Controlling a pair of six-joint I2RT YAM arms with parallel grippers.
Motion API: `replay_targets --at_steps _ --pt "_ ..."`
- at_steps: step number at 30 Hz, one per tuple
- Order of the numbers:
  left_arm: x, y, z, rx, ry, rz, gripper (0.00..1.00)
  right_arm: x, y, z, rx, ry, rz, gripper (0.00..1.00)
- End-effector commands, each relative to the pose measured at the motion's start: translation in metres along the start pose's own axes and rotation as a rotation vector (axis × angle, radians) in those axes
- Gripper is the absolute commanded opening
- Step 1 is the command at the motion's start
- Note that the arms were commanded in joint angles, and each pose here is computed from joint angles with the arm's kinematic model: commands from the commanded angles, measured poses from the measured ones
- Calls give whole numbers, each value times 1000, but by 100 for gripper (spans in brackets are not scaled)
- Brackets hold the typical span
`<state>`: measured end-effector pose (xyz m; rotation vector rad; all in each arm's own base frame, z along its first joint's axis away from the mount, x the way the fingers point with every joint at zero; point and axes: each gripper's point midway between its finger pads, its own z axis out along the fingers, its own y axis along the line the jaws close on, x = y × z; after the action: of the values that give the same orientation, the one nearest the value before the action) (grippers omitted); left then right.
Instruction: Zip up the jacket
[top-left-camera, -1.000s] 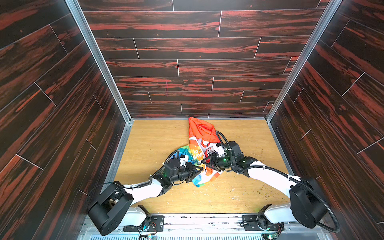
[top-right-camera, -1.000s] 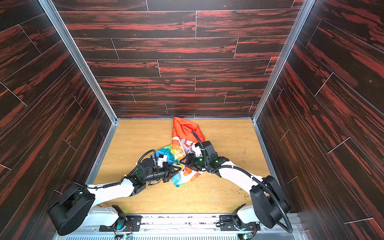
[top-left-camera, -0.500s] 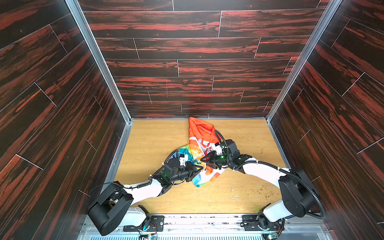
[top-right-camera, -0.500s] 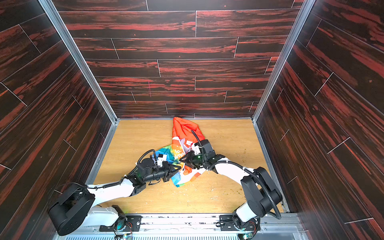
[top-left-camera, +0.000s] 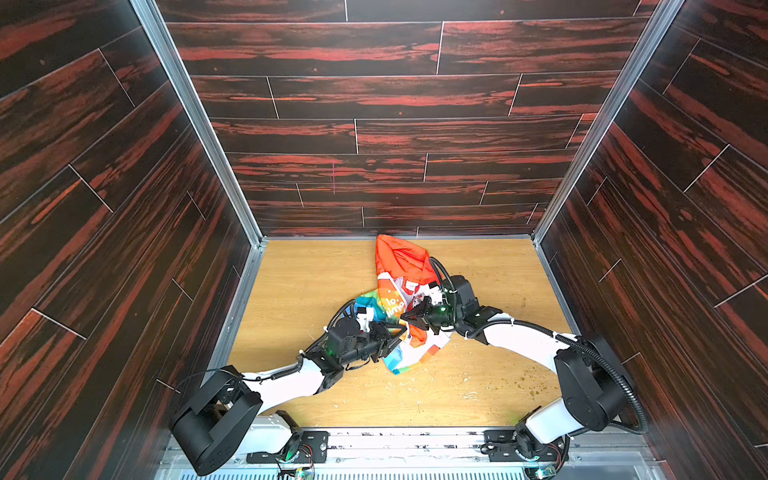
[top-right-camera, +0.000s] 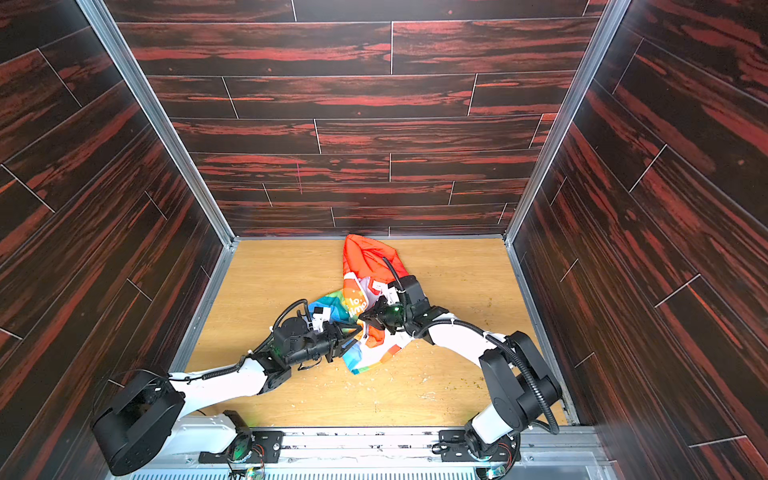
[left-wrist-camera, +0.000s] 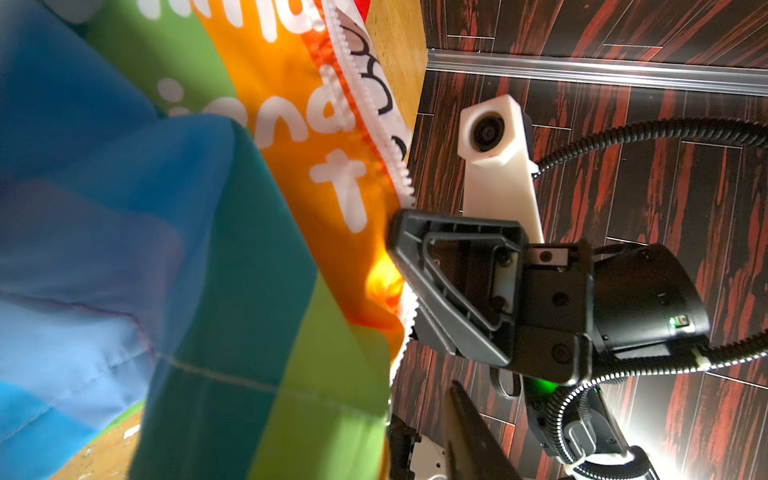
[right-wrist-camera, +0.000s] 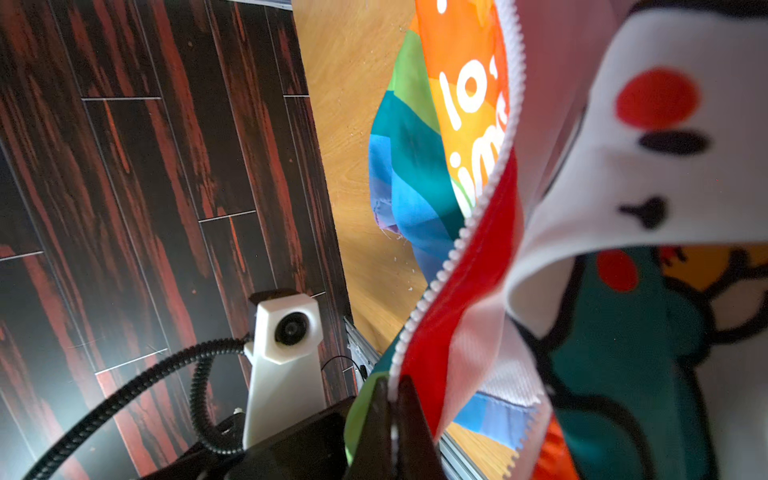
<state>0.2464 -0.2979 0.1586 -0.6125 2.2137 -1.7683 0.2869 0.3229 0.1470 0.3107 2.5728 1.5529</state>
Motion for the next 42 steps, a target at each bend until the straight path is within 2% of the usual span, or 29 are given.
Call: replay_targets --at_steps 1,7,12,18,21,26,31,35,37,39,42 --pt "1 -8 -1 38 -29 0 39 -3 -5 4 -10 -8 43 0" --pt "5 -10 8 72 -22 -21 37 -3 -3 5 -22 -13 56 0" --pt "4 -11 9 80 -35 -24 27 -2 -4 4 -24 -13 61 0" --pt "0 -5 3 69 -69 -33 29 -1 -4 2 -29 -16 61 0" --pt "0 -7 2 74 -71 -26 21 -1 -4 2 -35 -14 66 0" --pt "0 -5 1 72 -73 -28 14 -1 -4 2 -37 -18 65 0" --pt "0 -5 2 76 -70 -23 0 0 -3 0 -32 -17 55 0" --pt "7 -2 2 87 -34 2 0 3 -6 -8 6 -18 9 35" --pt "12 4 1 84 -7 10 0 5 -10 -15 26 -17 -16 47" --pt "16 15 -1 70 13 14 0 9 -17 -19 44 -5 -28 53" --pt "18 38 -8 30 9 19 0 19 -31 -18 72 38 -33 53"
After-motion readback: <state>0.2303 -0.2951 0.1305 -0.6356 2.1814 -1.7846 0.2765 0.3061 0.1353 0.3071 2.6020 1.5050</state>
